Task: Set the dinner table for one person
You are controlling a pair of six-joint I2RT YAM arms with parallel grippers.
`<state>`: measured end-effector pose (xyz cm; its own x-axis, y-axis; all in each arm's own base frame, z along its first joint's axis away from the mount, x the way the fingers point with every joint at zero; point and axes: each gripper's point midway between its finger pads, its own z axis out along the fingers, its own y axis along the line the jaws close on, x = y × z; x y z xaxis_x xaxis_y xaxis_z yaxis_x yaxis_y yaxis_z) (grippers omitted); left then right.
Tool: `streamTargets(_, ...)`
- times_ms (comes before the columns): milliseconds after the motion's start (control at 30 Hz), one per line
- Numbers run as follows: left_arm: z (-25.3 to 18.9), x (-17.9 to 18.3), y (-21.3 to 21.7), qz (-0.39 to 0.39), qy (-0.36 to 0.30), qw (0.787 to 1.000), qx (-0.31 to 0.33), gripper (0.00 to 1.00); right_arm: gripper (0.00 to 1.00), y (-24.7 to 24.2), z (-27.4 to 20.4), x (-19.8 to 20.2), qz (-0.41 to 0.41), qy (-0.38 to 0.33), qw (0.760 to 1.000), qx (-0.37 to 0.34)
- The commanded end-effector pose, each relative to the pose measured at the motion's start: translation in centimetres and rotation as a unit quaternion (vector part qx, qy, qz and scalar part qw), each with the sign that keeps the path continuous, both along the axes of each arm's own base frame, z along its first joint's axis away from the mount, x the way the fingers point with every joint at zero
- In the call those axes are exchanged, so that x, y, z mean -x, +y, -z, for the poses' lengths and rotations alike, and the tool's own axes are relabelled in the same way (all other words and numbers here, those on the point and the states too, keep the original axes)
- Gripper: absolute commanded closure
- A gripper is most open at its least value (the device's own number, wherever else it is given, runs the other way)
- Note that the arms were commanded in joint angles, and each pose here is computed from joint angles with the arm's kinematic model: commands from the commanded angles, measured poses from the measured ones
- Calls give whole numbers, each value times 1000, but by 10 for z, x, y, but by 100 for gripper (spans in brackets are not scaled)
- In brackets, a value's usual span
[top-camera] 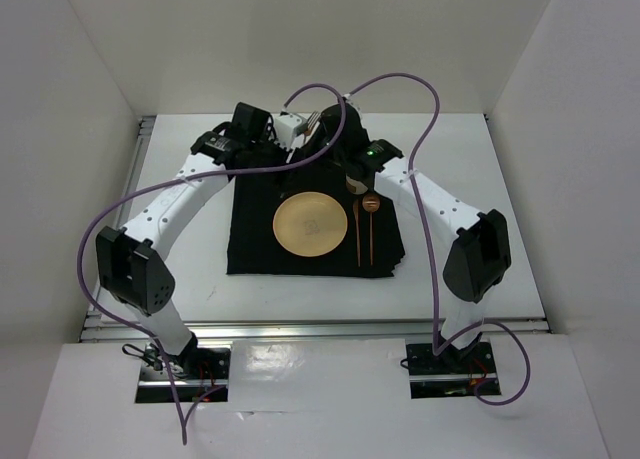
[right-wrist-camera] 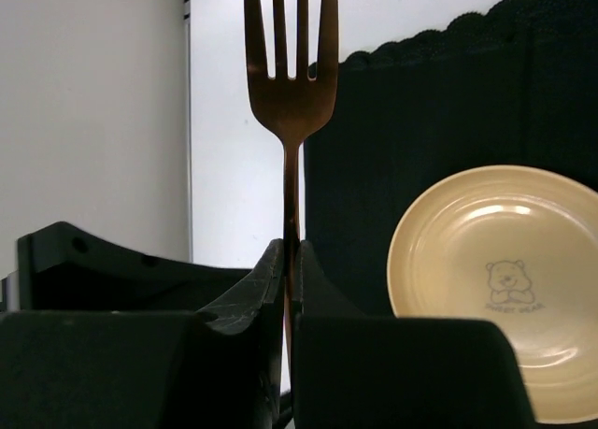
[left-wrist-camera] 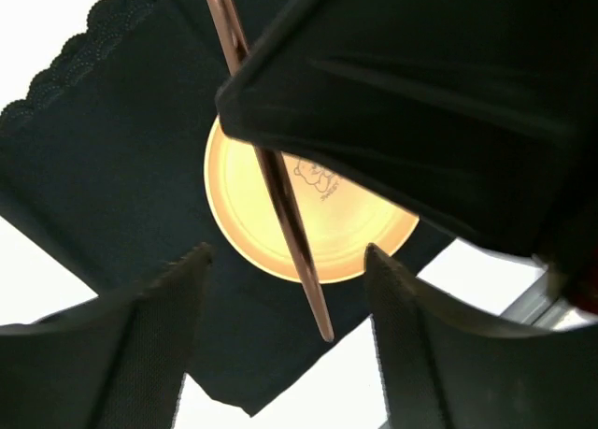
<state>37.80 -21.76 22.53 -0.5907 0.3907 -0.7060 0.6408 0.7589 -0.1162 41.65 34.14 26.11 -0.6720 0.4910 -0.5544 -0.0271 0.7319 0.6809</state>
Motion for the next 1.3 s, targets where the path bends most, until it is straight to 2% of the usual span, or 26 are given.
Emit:
streamTargets(0, 2, -10, -3, -14, -7, 1000, 4, 33, 100, 14, -55, 2, -16, -51, 997, -61)
streamTargets(33, 2, -10, -3, -14, -7, 1000, 4, 43, 100, 16, -47, 3, -21, -42, 997, -57)
streamTargets(133, 12, -9, -3, -14, 8, 1000, -2, 58, 100, 21, -47, 8, -30, -40, 997, -58)
streamTargets(267, 15, -2, -4, -10, 27, 1000, 1, 71, 100, 24, -42, 8, -37, -37, 997, -54)
streamTargets(400, 23, 4, -2, -17, 46, 999, -1, 100, 100, 26, -38, 8, -42, -32, 997, -53)
streamTargets(500, 24, 10, -1, -19, 73, 997, 19, 100, 100, 28, -24, 7, -48, -21, 998, -43)
streamTargets(533, 28, 9, 7, -30, 91, 995, 27, 100, 100, 29, -33, 6, -51, -33, 997, -43)
streamTargets(600, 23, 13, 9, -31, 122, 990, 69, 100, 98, 34, -18, 5, -68, -19, 997, -24)
streamTargets(633, 22, 9, 22, -47, 134, 986, 85, 100, 83, 36, -23, 3, -68, -22, 997, -26)
streamTargets(667, 23, 12, 22, -37, 153, 981, 109, 100, 75, 37, -19, 4, -76, -17, 997, -17)
streamTargets(733, 31, 13, 42, -65, 192, 969, 143, 100, 61, 38, -18, 2, -79, -20, 997, -10)
streamTargets(767, 31, 19, 40, -49, 216, 959, 177, 100, 60, 36, -16, 3, -82, -19, 996, -3)
streamTargets(933, 52, 36, 65, -78, 314, 898, 298, 100, 58, 19, -31, 5, -64, -43, 997, 21)
streamTargets(1033, 67, 46, 70, -90, 367, 852, 361, 100, 58, 4, -36, 8, -48, -56, 996, 40)
streamTargets(1067, 72, 56, 68, -88, 397, 826, 390, 100, 58, 1, -44, 12, -50, -64, 996, 41)
streamTargets(1100, 72, 54, 67, -78, 390, 824, 403, 100, 58, -6, -46, 11, -41, -69, 995, 54)
streamTargets(1167, 81, 64, 60, -81, 431, 793, 423, 100, 58, -13, -48, 12, -31, -71, 995, 64)
streamTargets(1267, 98, 68, 55, -90, 452, 780, 423, 100, 58, -26, -51, 14, -11, -75, 994, 81)
